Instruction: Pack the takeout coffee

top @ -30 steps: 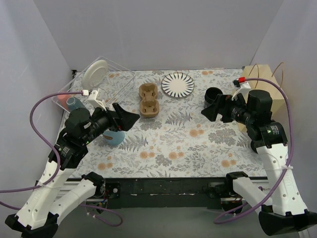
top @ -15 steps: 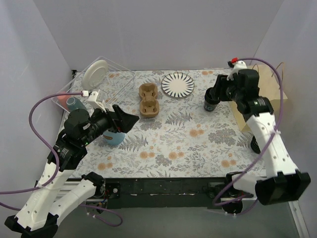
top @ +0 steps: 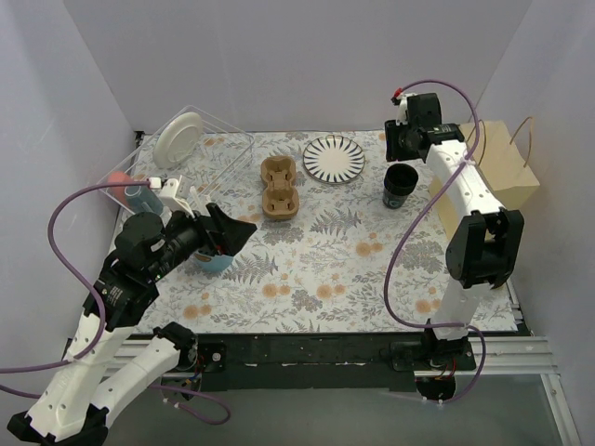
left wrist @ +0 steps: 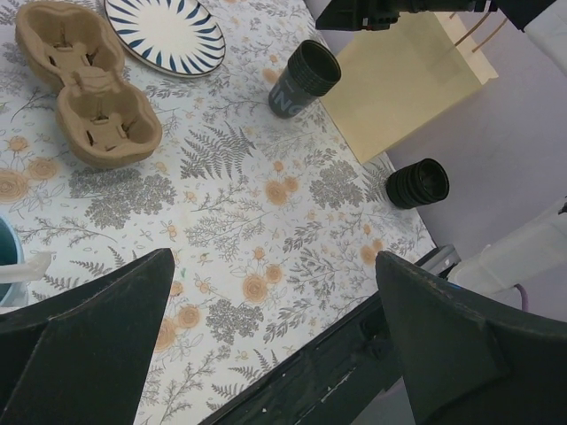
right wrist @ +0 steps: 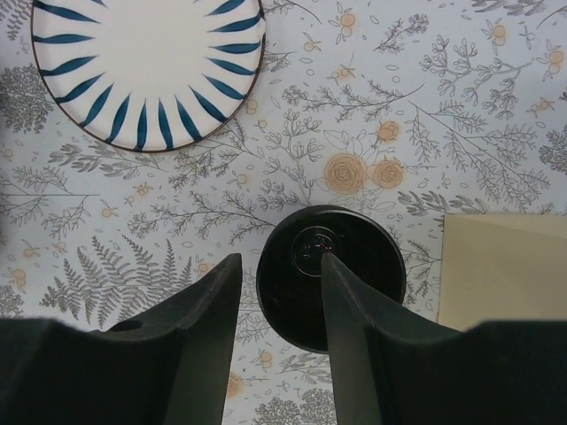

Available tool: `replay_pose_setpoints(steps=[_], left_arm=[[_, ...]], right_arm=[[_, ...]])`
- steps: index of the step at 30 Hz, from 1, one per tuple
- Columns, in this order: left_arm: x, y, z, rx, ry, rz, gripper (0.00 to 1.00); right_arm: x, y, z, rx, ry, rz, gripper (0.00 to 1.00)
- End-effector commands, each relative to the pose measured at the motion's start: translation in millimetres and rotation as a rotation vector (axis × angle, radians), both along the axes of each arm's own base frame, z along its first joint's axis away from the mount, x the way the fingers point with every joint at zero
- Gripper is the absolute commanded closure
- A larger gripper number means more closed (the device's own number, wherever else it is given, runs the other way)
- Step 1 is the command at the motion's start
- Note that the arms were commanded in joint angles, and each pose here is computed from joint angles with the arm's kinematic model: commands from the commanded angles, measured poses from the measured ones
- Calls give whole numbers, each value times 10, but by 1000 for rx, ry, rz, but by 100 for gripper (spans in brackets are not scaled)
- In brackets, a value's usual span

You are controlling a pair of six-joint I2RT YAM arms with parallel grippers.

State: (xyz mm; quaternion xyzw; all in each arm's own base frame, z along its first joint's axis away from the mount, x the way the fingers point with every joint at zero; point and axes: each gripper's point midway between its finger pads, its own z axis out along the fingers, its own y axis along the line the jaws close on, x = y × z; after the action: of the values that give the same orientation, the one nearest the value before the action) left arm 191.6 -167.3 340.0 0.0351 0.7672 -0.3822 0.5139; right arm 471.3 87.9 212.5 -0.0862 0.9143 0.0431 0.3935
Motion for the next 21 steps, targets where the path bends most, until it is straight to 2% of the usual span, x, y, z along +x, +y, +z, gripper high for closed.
replay_pose_setpoints(steps=[1, 12, 21], left_arm=[[3, 78, -65, 37, -3, 29, 2], [91, 66, -128, 73, 1, 37, 2], [136, 116, -130, 88, -10, 69, 2]], right_arm=[[57, 42, -24, -4, 32, 37, 52], [26, 47, -347, -5, 105, 30, 60], [20, 55, -432, 0, 122, 26, 60]])
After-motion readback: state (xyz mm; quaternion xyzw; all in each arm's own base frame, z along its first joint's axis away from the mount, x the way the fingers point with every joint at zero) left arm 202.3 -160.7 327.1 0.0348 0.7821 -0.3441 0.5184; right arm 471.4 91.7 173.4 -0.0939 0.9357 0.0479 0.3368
